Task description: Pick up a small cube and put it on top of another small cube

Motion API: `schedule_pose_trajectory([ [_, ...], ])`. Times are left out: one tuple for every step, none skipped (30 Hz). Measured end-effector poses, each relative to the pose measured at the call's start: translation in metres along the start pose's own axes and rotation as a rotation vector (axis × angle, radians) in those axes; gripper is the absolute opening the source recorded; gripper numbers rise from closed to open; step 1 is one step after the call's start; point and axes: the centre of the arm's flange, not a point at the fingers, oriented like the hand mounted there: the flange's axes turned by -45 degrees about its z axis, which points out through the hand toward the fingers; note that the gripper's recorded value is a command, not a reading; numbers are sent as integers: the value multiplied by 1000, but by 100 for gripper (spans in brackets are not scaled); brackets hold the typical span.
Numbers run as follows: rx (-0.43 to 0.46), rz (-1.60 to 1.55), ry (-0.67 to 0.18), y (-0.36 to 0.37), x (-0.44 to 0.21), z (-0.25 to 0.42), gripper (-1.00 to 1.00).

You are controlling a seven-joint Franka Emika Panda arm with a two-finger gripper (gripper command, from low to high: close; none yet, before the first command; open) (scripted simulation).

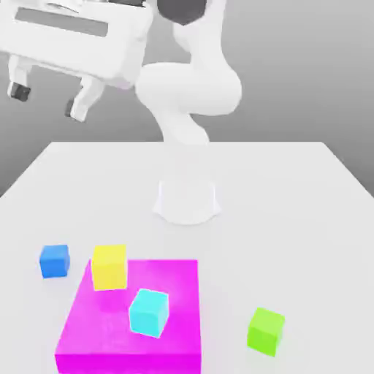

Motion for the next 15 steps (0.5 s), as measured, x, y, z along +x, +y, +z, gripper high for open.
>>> schedule_pose_trajectory([
  [-14,23,-18,7,-2,13,0],
  [-28,47,-37,14,-5,26,0],
  [-41,71,-55,22,-8,38,0],
  [-53,95,-74,29,-12,51,0],
  [-65,119,-92,37,-16,62,0],
  [-75,144,-110,45,-20,74,0],
  [-85,169,-129,52,-25,85,0],
  [-94,194,-147,60,-30,96,0],
  [-103,219,-165,68,-36,107,0],
  [-110,244,-183,75,-42,117,0],
  [-117,270,-201,83,-48,127,0],
  [-123,296,-218,90,-54,136,0],
  [-128,322,-236,97,-61,145,0],
  [-132,348,-253,104,-68,153,0],
  [-136,375,-270,111,-75,162,0],
])
